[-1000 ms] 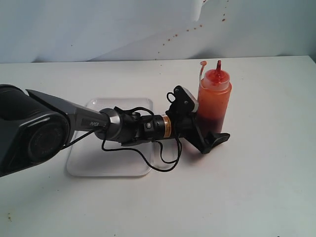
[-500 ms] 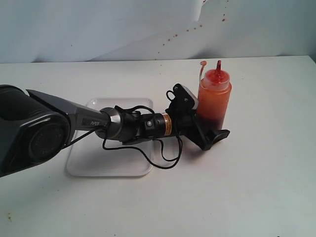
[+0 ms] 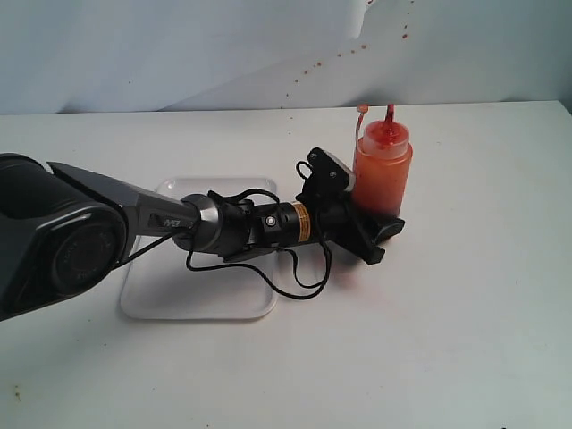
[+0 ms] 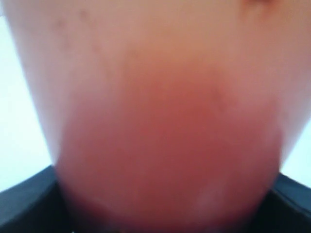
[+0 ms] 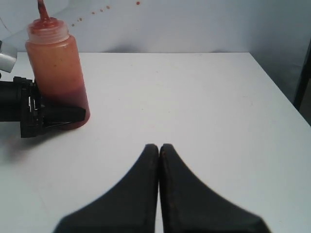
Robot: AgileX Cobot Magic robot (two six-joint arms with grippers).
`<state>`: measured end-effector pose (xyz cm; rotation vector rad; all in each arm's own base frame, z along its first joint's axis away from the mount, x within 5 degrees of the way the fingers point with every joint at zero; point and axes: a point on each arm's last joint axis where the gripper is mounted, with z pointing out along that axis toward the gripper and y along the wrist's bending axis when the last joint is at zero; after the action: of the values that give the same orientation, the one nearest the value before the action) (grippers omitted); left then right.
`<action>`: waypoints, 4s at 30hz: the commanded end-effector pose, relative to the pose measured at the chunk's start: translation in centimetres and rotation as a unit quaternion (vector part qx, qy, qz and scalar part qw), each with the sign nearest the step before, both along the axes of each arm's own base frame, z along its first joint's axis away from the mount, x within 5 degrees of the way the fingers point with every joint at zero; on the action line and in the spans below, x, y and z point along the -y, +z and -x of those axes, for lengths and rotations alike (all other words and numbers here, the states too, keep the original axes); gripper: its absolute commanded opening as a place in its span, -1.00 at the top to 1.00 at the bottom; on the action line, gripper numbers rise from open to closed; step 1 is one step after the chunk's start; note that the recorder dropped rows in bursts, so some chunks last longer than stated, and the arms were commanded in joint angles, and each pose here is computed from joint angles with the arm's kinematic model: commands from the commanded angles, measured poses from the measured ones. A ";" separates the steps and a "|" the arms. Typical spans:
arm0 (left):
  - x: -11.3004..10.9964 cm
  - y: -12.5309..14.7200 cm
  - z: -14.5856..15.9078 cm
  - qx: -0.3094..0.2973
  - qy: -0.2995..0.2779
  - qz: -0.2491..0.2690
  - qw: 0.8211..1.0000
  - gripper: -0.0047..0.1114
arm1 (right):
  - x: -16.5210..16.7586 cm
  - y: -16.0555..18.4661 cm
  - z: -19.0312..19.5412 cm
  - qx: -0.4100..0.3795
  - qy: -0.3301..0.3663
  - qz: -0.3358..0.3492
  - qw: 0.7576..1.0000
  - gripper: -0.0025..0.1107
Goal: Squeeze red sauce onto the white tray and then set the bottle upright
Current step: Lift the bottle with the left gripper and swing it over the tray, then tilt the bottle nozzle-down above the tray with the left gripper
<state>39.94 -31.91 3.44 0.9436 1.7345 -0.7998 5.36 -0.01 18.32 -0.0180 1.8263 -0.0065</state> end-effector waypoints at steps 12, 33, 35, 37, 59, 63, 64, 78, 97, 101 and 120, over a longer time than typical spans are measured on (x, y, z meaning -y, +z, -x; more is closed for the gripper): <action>0.2 5.3 1.1 0.040 -0.086 -0.076 0.993 0.92 | 0.0 -0.1 0.0 0.001 -0.003 0.002 1.000 0.96; -10.6 15.4 9.7 0.013 -0.100 -0.006 0.995 0.92 | 0.0 -0.1 0.0 0.001 -0.003 0.002 1.000 0.96; -12.3 16.1 10.9 0.034 -0.119 0.022 0.992 0.92 | 0.0 -0.1 0.0 0.001 -0.003 0.002 1.000 0.96; -13.6 16.8 11.5 0.069 -0.123 0.038 0.989 0.92 | 0.0 -0.1 0.0 0.001 -0.003 0.002 1.000 0.96; -15.7 15.9 10.8 0.079 -0.091 -0.058 0.991 0.92 | 0.1 0.2 -0.1 0.015 -0.002 0.019 1.000 0.96; -15.7 15.9 10.8 0.083 -0.092 -0.061 0.990 0.92 | -0.3 1.6 -0.3 0.093 0.001 -0.095 0.991 0.96; -15.7 15.9 10.8 0.083 -0.092 -0.061 0.990 0.92 | -0.2 2.2 -0.3 0.125 -0.002 -0.112 0.986 0.96; -16.2 15.2 10.2 0.088 -0.064 -0.111 0.988 0.92 | 0.1 3.4 -0.2 0.190 -0.015 -0.172 0.967 0.96; -16.4 15.1 10.0 0.114 -0.062 -0.135 0.982 0.92 | -2.7 7.0 -0.9 0.331 0.166 -0.169 0.913 0.96; -16.4 15.1 10.0 0.113 -0.061 -0.136 0.982 0.92 | -4.5 10.1 -2.8 0.310 0.266 -0.146 0.901 0.96; -16.5 15.7 9.3 0.157 -0.037 -0.131 0.978 0.92 | -3.4 10.8 -15.9 0.152 0.169 -0.136 0.964 0.96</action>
<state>30.25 -15.33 18.30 1.3043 1.5997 -0.4529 19.52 4.01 29.03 -0.1757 1.4808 0.5141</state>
